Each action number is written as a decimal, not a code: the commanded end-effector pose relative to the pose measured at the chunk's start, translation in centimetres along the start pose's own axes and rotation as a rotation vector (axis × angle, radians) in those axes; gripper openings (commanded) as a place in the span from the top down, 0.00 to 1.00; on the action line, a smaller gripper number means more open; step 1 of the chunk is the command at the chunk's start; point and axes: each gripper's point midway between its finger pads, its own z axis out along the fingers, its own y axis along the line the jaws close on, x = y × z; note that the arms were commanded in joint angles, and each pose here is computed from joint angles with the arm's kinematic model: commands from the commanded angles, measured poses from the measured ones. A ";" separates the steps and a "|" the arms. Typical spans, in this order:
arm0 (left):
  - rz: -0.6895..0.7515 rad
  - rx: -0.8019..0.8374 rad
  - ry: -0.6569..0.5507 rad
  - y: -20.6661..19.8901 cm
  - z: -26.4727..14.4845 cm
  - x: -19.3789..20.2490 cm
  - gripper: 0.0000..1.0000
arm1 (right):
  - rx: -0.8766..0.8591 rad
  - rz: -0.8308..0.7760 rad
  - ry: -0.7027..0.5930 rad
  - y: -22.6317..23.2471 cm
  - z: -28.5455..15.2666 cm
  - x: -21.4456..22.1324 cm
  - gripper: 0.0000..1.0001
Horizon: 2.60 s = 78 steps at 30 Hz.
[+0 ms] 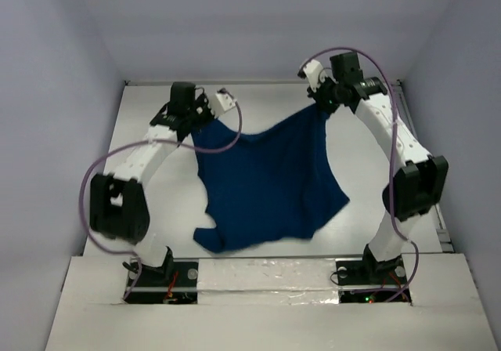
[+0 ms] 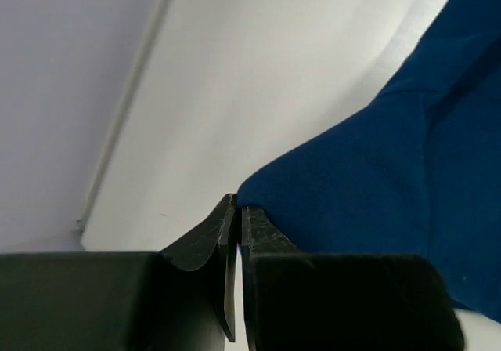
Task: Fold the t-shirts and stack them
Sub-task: Flatten out the tshirt
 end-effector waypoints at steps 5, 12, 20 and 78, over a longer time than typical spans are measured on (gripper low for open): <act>-0.087 -0.577 -0.226 19.3 -3.8 -11.3 1.00 | 0.363 0.119 -0.222 -12.6 -5.6 -9.4 1.00; -0.137 -0.743 -0.452 21.8 -13.5 -17.1 1.00 | 0.476 0.158 -0.375 -13.6 -11.4 -11.7 1.00; -0.135 -0.645 -0.586 13.8 -19.1 -16.1 1.00 | 0.400 0.142 -0.367 -8.3 -11.3 -7.0 1.00; 0.100 0.873 0.177 -22.6 -14.9 8.2 0.79 | -0.462 -0.227 0.598 13.0 -4.7 21.6 0.63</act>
